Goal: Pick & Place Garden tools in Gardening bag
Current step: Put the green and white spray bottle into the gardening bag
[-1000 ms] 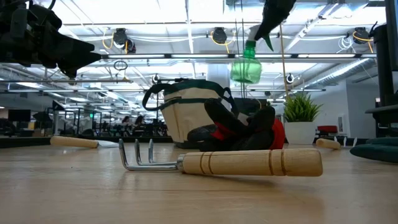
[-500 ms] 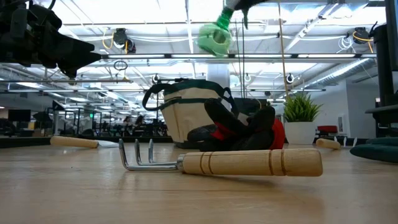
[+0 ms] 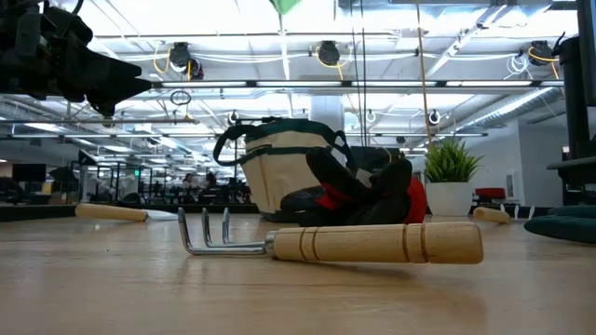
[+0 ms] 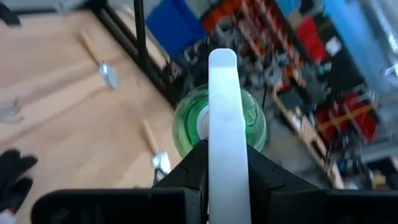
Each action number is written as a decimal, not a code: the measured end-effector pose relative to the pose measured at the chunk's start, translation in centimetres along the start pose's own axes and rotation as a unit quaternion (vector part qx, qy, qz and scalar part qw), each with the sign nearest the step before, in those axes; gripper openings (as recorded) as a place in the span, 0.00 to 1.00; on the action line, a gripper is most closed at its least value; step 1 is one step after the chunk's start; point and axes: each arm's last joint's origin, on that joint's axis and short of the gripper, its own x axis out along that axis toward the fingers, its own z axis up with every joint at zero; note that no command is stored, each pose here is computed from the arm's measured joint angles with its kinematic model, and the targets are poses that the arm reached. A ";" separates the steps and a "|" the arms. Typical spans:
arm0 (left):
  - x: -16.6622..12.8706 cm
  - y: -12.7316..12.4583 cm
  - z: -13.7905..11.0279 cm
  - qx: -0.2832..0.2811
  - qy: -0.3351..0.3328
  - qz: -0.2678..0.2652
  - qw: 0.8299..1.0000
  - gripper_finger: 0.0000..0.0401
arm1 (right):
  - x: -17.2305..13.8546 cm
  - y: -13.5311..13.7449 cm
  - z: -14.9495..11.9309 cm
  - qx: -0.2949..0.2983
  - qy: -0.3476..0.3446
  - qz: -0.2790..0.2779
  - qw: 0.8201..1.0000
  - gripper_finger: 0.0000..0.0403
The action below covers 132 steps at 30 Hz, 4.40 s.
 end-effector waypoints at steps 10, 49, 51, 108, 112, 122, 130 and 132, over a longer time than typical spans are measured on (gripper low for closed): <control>0.0 0.0 0.0 0.000 0.000 0.000 1.000 0.50 | 0.1 0.6 2.6 -0.041 -0.146 0.035 0.988 0.11; 0.0 0.0 0.0 -0.013 0.000 0.000 1.000 0.50 | -0.8 -1.7 4.6 0.337 -0.253 0.009 0.907 0.11; 0.0 0.0 0.0 -0.013 0.000 0.000 1.000 0.50 | -0.9 -1.8 4.7 0.356 -0.259 0.011 0.898 0.11; 0.0 0.0 0.0 -0.019 0.000 0.000 1.000 0.50 | -3.3 2.0 -7.0 0.670 0.347 -0.226 0.616 0.10; 0.0 0.0 0.0 -0.019 0.000 -0.001 1.000 0.50 | -3.3 2.6 -7.0 0.689 0.365 -0.170 0.602 0.10; 0.0 0.0 0.0 -0.019 0.000 0.000 1.000 0.50 | -4.1 4.0 -6.9 0.688 0.419 -0.047 0.591 0.10; 0.0 0.0 0.0 -0.018 0.000 0.000 1.000 0.50 | -4.1 4.2 -6.7 0.623 0.413 0.043 0.664 0.10; 0.0 0.0 0.0 -0.018 0.000 0.000 1.000 0.50 | -4.0 4.1 -6.6 0.597 0.396 0.069 0.694 0.10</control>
